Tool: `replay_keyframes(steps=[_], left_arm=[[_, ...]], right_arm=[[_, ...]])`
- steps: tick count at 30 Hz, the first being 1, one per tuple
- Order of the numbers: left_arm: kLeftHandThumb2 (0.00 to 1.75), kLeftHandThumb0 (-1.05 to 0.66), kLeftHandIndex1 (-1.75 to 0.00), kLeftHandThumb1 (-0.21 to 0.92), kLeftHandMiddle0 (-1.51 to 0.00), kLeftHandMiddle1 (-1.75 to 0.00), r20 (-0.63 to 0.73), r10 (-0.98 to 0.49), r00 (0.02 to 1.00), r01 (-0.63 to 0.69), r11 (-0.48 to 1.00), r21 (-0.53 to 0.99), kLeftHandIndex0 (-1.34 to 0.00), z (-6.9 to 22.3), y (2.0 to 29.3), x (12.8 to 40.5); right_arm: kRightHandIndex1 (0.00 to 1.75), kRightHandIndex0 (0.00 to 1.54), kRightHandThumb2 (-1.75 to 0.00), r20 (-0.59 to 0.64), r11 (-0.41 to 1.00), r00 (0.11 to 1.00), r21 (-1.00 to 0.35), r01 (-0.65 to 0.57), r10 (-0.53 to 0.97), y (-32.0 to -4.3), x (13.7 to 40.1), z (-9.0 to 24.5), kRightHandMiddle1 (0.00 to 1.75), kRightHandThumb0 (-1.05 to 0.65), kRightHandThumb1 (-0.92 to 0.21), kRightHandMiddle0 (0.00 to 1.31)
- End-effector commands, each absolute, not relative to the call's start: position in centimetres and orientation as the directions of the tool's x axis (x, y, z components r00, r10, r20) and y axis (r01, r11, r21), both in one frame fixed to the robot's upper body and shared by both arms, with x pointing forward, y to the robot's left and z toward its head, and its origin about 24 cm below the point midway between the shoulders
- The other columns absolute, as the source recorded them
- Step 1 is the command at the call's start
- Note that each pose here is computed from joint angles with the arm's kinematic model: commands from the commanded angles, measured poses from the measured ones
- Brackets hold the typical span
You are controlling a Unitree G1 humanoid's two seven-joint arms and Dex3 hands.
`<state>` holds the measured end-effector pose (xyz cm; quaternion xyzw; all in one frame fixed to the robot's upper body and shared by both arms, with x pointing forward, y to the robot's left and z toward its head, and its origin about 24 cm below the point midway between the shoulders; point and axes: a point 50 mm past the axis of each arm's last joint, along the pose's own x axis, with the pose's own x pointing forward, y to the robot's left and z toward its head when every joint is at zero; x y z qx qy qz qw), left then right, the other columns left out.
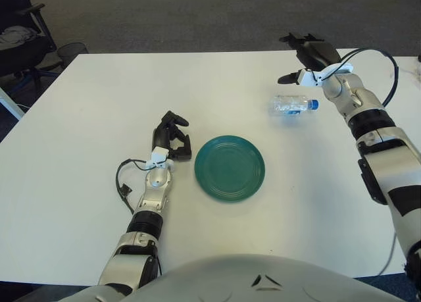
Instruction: Put the bottle into the plate.
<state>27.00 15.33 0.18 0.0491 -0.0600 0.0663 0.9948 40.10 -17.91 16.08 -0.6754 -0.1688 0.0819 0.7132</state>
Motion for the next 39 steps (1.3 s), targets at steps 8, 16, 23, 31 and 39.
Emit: replay_keyframes(steps=[8, 16, 23, 31, 39], left_arm=[[1.58, 0.0, -1.75, 0.09, -0.78, -1.72, 0.054, 0.133, 0.99, -0.138, 0.986, 0.097, -0.57, -1.0, 15.4, 26.4], [1.58, 0.0, -1.75, 0.09, -0.77, -1.73, 0.061, 0.13, 0.99, -0.136, 0.986, 0.096, -0.57, -1.0, 15.4, 26.4], [1.58, 0.0, -1.75, 0.08, -0.78, -1.73, 0.057, 0.129, 0.99, -0.135, 0.986, 0.102, -0.57, -1.0, 15.4, 26.3], [1.59, 0.0, -1.75, 0.08, -0.77, -1.74, 0.054, 0.132, 0.99, -0.136, 0.986, 0.1, -0.57, -1.1, 15.4, 26.3], [1.6, 0.0, -1.75, 0.07, -0.78, -1.73, 0.048, 0.127, 0.991, -0.131, 0.986, 0.098, -0.58, -1.2, 15.5, 26.3]], right_arm=[[0.0, 0.0, -0.04, 0.043, -0.043, 0.939, -0.997, 0.062, 0.342, -18.0, 40.6, 16.8, 0.0, -1.05, -0.89, 0.0], [0.0, 0.0, -0.03, -0.063, -0.102, 0.946, -0.994, -0.032, 0.318, -18.7, 40.7, 16.4, 0.0, -1.05, -0.89, 0.0], [0.0, 0.0, -0.02, -0.157, -0.146, 0.944, -0.982, -0.119, 0.291, -19.5, 40.7, 16.7, 0.0, -1.05, -0.88, 0.0], [0.0, 0.0, -0.01, -0.213, -0.178, 0.936, -0.97, -0.168, 0.279, -20.0, 40.7, 17.0, 0.0, -1.05, -0.88, 0.0], [0.0, 0.0, -0.01, -0.318, -0.21, 0.908, -0.941, -0.267, 0.273, -20.2, 40.5, 16.9, 0.0, -1.05, -0.88, 0.0]])
